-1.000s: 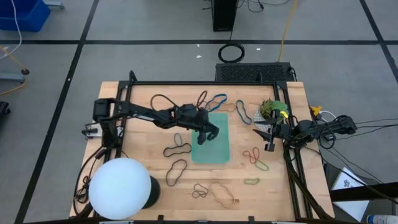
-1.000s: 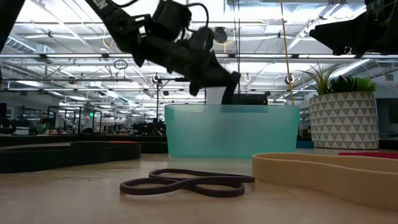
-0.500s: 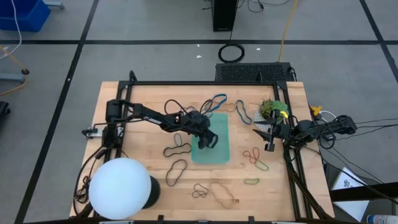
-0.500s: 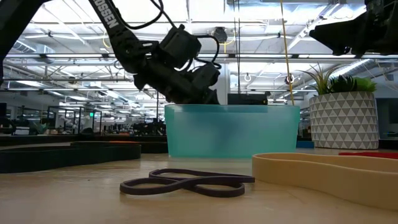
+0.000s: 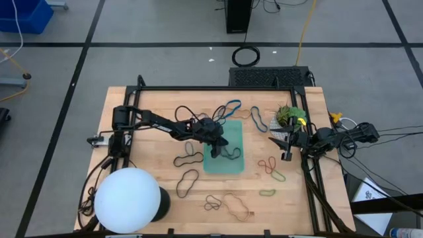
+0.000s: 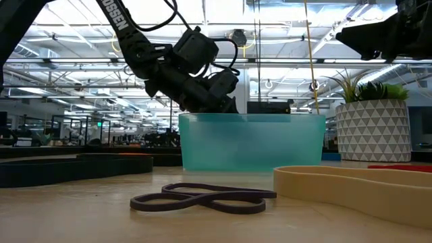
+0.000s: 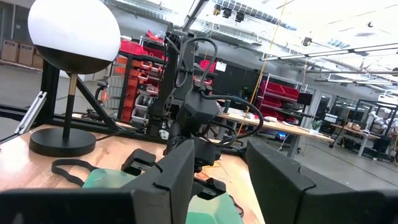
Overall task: Pick and place rubber bands into bin
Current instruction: Put the black rubber band into the green bin
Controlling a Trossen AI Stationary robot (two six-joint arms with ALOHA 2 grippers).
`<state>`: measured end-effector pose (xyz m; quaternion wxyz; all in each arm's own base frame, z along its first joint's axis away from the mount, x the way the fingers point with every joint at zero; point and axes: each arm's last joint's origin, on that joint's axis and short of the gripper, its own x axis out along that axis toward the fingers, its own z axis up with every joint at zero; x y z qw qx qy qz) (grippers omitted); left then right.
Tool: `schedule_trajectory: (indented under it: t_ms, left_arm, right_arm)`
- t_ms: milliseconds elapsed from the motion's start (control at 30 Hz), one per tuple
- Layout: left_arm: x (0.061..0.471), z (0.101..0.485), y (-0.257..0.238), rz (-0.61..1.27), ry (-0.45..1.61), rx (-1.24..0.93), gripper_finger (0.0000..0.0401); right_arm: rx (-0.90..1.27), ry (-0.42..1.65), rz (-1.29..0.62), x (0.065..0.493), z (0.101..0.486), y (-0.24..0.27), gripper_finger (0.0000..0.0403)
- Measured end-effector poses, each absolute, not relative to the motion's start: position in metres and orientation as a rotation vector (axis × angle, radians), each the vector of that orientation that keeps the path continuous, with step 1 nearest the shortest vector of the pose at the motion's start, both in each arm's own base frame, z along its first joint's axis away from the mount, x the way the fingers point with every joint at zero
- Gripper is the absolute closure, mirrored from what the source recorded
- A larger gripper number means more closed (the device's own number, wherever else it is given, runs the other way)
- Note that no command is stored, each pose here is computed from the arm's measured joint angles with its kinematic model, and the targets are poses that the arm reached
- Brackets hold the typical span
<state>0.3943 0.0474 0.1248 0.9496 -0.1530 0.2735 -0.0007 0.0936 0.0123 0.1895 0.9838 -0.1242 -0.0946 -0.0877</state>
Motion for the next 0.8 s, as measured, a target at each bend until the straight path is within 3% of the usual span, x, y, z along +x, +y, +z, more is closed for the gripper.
schedule_trajectory:
  t_ms: [433,800]
  left_arm:
    - [0.389,0.146,0.047,-0.085,0.543,-0.314,0.0397]
    - [0.363,0.211,0.042,-0.092,0.511,-0.224,0.0350]
  right_arm:
    - [-0.250,-0.189,-0.177,0.094,0.189,0.012,0.0261]
    - [-0.253,-0.187,-0.176,0.094,0.189,0.012,0.0261]
